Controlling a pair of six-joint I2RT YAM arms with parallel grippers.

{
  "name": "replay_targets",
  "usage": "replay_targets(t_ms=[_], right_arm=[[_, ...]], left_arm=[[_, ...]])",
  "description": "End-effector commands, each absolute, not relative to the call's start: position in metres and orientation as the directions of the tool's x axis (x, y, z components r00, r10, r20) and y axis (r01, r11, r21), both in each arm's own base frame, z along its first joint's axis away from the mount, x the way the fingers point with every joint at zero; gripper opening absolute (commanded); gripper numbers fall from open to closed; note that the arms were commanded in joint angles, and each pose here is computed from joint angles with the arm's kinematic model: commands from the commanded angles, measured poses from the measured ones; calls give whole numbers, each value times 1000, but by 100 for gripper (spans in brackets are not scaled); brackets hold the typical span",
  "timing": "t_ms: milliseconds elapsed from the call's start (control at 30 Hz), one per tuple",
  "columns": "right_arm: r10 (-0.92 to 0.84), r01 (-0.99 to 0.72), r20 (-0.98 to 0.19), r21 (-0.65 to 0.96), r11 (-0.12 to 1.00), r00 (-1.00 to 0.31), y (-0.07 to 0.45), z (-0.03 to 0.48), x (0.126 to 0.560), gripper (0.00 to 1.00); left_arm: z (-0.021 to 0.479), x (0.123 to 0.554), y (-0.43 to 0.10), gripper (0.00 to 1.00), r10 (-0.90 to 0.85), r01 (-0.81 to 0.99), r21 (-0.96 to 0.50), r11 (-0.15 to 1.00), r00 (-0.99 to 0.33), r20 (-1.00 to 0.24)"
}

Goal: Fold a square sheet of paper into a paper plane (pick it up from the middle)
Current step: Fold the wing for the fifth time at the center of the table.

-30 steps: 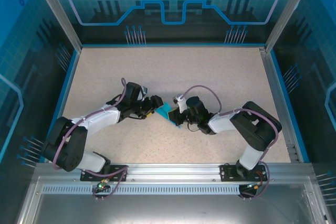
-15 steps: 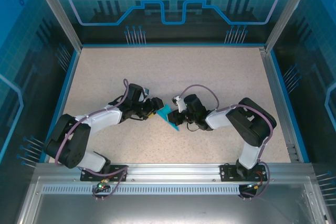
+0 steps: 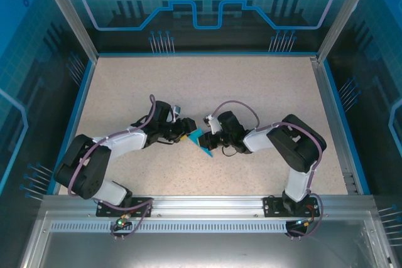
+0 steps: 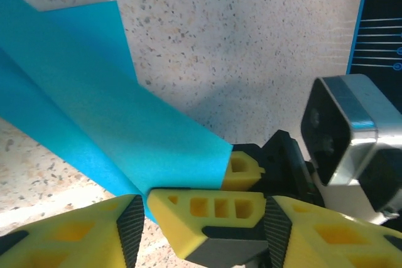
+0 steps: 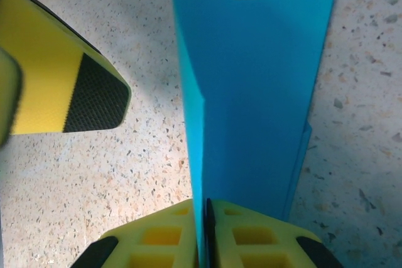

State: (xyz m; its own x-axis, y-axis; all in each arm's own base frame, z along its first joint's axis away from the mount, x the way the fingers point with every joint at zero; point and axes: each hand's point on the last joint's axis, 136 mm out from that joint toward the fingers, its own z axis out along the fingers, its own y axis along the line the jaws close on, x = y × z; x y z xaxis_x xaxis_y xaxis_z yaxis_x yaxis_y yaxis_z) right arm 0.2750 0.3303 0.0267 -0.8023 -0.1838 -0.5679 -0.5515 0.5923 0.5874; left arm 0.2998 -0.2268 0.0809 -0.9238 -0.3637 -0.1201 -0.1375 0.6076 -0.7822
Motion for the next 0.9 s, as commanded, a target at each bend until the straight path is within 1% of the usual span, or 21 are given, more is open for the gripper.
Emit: replay_targets(t_ms=[0, 300, 700, 867], right_arm=[[-200, -531, -530, 599, 599, -824, 328, 19, 276, 13], [-223, -533, -513, 604, 593, -829, 331, 16, 275, 13], [-236, -504, -462, 628, 593, -855, 332, 8, 274, 14], [-224, -485, -446, 641, 595, -866, 330, 9, 277, 14]], left_arm=[[82, 298, -235, 54, -333, -108, -802, 588, -935, -118], [78, 309, -240, 44, -352, -145, -804, 576, -932, -84], [70, 310, -240, 41, -349, -155, -796, 585, -934, -75], [61, 310, -240, 38, -352, -175, -784, 595, -934, -58]])
